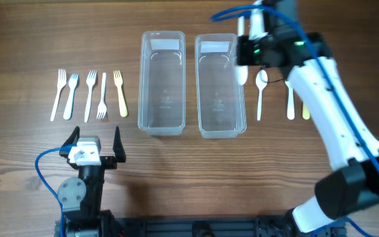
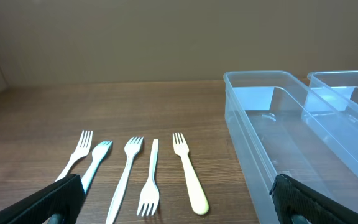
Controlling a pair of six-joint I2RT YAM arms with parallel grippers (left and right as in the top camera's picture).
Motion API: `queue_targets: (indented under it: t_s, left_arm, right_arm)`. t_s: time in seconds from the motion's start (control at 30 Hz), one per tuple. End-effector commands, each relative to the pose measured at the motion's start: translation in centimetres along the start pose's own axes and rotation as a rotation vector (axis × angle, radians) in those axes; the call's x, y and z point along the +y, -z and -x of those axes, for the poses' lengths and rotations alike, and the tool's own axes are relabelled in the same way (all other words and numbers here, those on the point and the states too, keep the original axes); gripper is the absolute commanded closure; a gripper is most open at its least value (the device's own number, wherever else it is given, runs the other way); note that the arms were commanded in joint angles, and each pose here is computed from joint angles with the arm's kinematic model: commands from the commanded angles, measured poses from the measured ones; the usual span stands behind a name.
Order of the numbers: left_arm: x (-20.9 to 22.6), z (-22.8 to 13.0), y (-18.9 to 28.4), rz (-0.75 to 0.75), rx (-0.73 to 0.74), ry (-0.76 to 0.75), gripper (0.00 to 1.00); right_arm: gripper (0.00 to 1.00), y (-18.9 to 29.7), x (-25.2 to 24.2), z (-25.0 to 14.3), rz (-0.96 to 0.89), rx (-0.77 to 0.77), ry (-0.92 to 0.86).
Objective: Pack container
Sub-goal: 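Carry the white spoon into the right container and release it, then lower the right gripper onto the next white spoon and grasp it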
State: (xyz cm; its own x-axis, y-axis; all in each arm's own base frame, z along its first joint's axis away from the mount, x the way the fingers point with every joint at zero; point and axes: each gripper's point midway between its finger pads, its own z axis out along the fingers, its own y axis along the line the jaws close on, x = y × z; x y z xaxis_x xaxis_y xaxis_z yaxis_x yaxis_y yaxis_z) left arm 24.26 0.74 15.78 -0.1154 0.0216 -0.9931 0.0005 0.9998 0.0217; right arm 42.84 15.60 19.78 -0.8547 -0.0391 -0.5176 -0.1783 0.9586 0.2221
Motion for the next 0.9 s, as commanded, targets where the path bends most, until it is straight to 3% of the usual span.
queue_targets:
  t_s: [0.0,0.17,0.2,0.23,0.3,0.43,0.53,0.7,0.87]
  left_arm:
    - [-0.1,-0.2,0.0,-0.003,-0.002,-0.020,0.00]
    - [-0.1,-0.2,0.0,-0.002,-0.002,-0.020,0.00]
    - [-0.1,-0.2,0.0,-0.002,-0.002,-0.020,0.00]
    - [-0.1,-0.2,0.0,-0.003,-0.002,-0.020,0.00]
    - [-0.1,-0.2,0.0,-0.002,-0.002,-0.020,0.00]
    - [-0.1,-0.2,0.0,-0.002,-0.002,-0.020,0.00]
    - [-0.1,-0.2,0.0,-0.003,-0.002,-0.020,0.00]
    - [-0.1,-0.2,0.0,-0.002,-0.002,-0.020,0.00]
    - [-0.1,-0.2,0.0,-0.002,-0.002,-0.020,0.00]
  right_arm:
    - [0.96,-4.4,0.7,-3.5,-0.003,0.146,-0.009]
    - [0.92,-8.0,0.8,-6.3,-0.019,0.259,0.005]
    - [0.76,-8.2,0.8,-6.3,-0.018,0.259,0.011]
    - [0.48,-8.2,0.8,-6.0,-0.015,0.248,0.015]
    - [0.36,-7.4,1.2,-4.7,-0.007,0.212,0.019]
    - [0.35,-3.1,2.1,-0.3,-0.008,0.092,0.028]
    - [0.43,0.8,-1.5,1.0,-0.170,0.055,-0.011]
    - [0.42,1.4,-6.5,-2.3,-0.280,0.185,-0.076]
    - [0.42,-2.2,-8.9,-5.4,-0.304,0.235,-0.105]
